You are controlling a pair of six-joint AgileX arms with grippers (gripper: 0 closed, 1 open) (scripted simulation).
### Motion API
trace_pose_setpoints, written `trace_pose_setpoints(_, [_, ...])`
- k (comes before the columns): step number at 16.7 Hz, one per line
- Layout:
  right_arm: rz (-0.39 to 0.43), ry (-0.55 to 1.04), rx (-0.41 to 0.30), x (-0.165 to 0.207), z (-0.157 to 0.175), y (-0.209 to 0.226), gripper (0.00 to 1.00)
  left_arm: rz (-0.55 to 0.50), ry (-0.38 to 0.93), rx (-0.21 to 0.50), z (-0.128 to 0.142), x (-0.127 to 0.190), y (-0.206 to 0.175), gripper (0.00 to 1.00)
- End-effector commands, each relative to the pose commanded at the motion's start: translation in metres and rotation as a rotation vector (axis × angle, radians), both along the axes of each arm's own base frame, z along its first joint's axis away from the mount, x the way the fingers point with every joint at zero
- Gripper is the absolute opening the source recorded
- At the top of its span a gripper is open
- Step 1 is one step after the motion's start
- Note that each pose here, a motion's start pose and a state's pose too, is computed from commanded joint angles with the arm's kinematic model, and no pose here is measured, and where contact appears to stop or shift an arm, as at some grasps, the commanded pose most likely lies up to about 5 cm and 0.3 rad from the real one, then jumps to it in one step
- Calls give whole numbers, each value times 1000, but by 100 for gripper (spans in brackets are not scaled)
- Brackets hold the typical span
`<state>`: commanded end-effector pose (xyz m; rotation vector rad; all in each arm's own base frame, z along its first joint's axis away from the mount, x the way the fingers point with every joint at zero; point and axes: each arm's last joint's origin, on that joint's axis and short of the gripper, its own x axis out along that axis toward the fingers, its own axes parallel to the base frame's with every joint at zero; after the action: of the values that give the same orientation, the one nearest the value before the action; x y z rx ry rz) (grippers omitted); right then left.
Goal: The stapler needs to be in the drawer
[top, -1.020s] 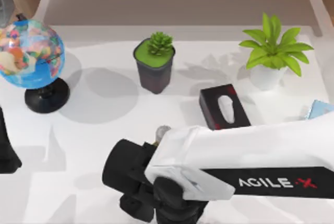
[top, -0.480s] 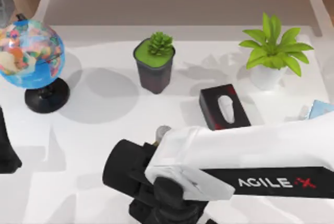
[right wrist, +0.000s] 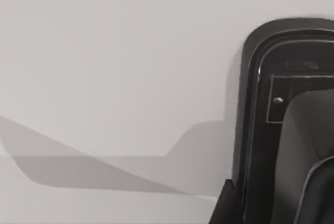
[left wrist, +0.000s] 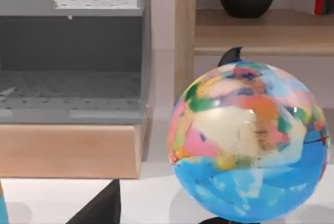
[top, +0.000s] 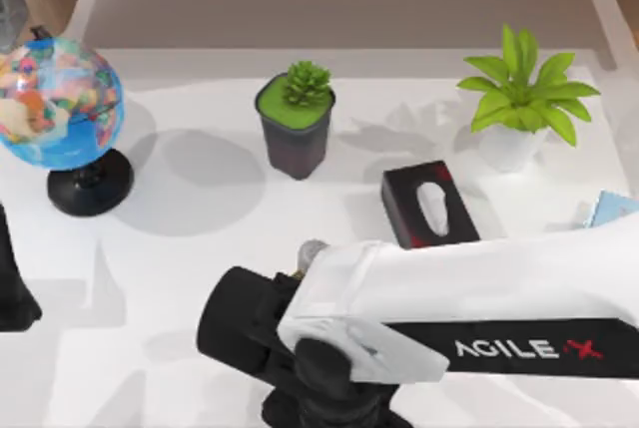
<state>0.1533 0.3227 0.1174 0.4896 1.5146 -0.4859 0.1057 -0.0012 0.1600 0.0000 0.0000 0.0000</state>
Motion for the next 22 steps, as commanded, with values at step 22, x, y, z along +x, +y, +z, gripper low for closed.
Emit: trace_pose_setpoints(22, [29,-13,2,-20,30,6,0,0,0,0,0,0,0,100])
